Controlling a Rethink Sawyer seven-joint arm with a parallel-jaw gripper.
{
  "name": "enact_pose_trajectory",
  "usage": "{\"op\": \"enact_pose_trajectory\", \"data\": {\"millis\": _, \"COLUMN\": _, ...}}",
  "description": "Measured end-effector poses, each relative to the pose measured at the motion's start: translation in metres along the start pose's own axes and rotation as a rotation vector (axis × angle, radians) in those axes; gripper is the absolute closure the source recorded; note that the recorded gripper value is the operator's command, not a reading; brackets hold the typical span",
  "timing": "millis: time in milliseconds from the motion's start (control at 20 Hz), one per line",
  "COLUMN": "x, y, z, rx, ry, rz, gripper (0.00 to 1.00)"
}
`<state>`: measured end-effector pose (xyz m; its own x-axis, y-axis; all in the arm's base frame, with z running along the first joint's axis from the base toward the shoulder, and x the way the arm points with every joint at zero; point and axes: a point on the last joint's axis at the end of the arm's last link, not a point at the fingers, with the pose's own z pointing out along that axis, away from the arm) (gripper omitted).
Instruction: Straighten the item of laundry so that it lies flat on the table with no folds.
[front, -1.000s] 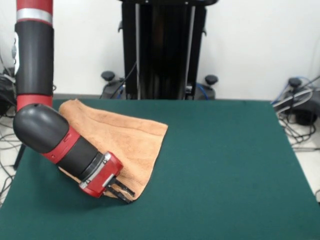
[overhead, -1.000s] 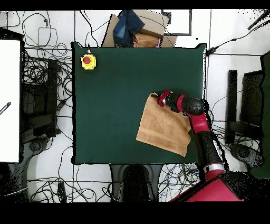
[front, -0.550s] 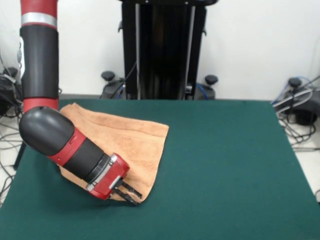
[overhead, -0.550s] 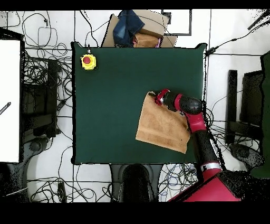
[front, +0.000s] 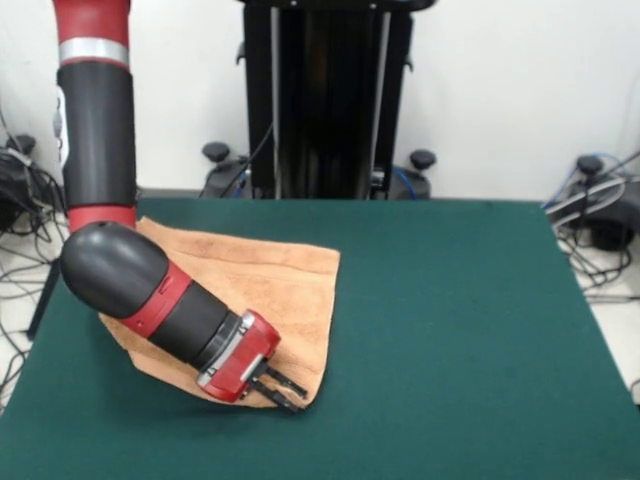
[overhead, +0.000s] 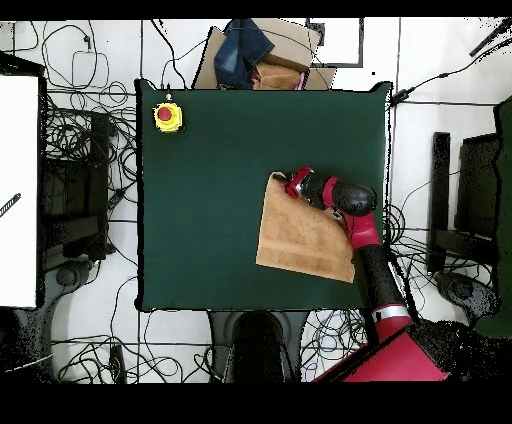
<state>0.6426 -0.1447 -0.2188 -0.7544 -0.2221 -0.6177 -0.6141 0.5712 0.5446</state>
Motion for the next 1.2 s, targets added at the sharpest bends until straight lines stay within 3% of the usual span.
{"op": "enact_pose_trajectory", "data": {"millis": 550, "x": 0.002, "y": 0.008, "z": 0.009, "rx": -0.012, "ry": -0.021, "rz": 0.008, "gripper": 1.00}}
{"op": "enact_pose_trajectory", "data": {"millis": 1200, "x": 0.010, "y": 0.031, "z": 0.034, "rx": 0.061, "ry": -0.119, "rz": 0.053, "gripper": 1.00}}
